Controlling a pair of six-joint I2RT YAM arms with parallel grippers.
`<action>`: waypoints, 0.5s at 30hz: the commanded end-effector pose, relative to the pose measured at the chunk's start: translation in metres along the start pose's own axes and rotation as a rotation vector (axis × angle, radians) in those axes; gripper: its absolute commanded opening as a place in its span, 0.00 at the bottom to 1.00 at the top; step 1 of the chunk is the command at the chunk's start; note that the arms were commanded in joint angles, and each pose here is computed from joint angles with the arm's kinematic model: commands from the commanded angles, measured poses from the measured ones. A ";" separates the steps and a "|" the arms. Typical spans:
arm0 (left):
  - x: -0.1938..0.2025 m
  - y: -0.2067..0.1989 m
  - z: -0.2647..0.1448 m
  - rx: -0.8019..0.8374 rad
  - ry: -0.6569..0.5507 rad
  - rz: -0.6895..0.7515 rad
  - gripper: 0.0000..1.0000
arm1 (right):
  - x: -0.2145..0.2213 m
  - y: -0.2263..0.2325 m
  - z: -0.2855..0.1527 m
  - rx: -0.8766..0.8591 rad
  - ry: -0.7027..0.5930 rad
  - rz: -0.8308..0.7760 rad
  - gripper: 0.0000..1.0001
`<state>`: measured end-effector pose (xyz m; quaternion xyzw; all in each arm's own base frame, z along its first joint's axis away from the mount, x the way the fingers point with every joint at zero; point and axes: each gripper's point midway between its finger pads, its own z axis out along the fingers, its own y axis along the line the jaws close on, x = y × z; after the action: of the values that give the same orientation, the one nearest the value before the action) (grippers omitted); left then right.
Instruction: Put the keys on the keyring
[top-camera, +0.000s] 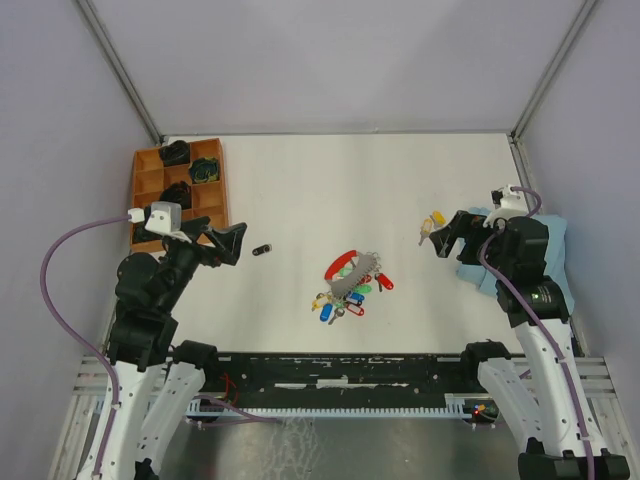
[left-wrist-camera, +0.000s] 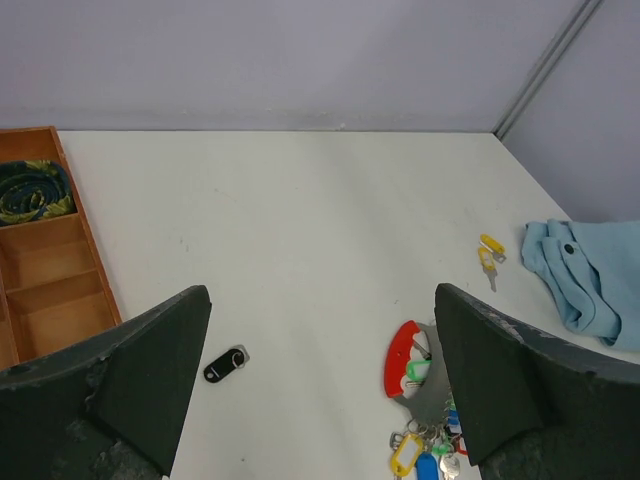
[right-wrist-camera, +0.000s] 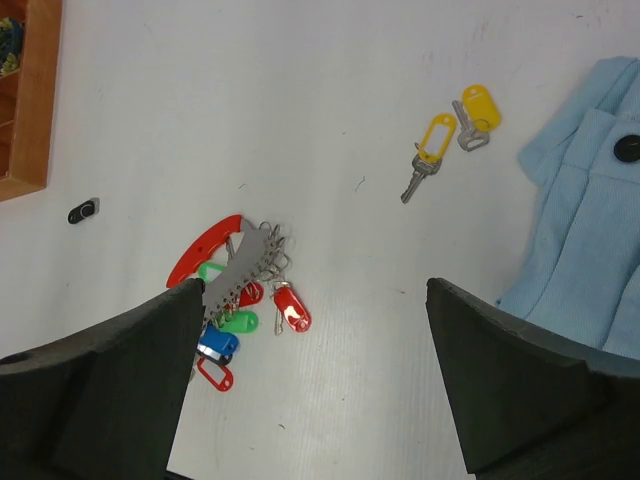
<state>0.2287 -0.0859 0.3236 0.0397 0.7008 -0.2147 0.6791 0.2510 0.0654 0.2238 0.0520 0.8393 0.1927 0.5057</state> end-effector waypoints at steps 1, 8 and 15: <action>-0.010 -0.007 -0.001 0.044 -0.043 0.033 0.99 | -0.011 0.003 0.000 -0.010 -0.049 -0.017 1.00; -0.008 -0.008 0.000 0.051 -0.038 0.036 0.99 | -0.006 0.006 0.002 -0.035 -0.034 -0.016 1.00; -0.005 0.000 0.003 -0.008 -0.042 -0.058 0.99 | -0.007 0.011 0.002 -0.057 -0.043 -0.018 1.00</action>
<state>0.2276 -0.0891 0.3210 0.0469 0.7004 -0.2219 0.6767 0.2502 0.0686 0.2201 0.0472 0.8404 0.1981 0.5022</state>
